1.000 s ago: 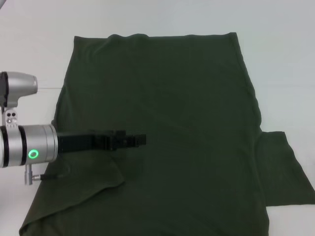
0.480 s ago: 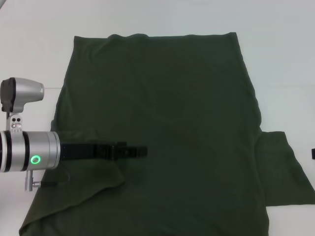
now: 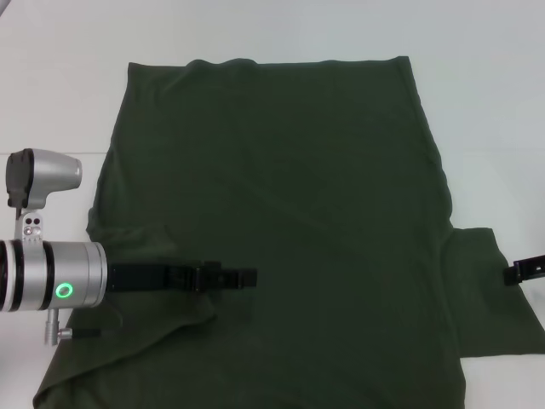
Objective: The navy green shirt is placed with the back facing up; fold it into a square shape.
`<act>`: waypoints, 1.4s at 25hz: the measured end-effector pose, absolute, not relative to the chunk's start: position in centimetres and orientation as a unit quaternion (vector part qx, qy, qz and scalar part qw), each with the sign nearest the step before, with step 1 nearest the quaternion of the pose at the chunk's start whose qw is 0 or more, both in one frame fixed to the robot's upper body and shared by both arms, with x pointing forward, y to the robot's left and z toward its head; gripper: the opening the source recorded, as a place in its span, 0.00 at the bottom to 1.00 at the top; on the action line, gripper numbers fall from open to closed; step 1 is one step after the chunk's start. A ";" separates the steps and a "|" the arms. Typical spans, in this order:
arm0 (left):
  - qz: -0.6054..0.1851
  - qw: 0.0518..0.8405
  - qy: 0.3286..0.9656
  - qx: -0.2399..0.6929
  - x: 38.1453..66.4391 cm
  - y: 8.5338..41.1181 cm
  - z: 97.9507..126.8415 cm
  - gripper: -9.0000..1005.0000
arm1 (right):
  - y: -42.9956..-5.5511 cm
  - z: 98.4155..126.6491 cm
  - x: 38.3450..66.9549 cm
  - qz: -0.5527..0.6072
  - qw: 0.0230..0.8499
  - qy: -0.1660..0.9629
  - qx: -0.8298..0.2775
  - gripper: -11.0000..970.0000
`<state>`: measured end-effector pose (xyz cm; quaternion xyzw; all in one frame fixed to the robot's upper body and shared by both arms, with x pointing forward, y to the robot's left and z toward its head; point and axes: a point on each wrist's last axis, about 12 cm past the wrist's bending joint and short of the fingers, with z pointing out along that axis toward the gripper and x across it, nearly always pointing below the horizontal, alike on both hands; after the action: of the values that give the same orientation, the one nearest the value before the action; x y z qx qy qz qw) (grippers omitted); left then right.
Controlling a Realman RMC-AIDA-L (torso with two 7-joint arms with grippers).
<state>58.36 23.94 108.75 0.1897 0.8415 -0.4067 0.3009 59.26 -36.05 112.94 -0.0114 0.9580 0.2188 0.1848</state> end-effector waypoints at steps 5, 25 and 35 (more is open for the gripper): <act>-0.407 0.299 0.842 0.188 58.1 23.9 108.5 0.88 | -35.2 112.1 59.9 0.206 0.188 0.960 -0.017 0.94; -0.407 0.294 0.843 0.194 58.2 23.4 108.3 0.88 | -34.5 110.5 60.3 0.180 0.177 0.967 -0.018 0.94; -0.407 0.293 0.843 0.192 58.2 23.4 108.3 0.88 | -34.4 110.6 60.4 0.217 0.185 0.958 -0.015 0.94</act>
<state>58.20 23.43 108.31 0.1920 0.8434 -0.4072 0.2934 60.37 -34.36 110.60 -0.0155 0.9583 0.2169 0.1853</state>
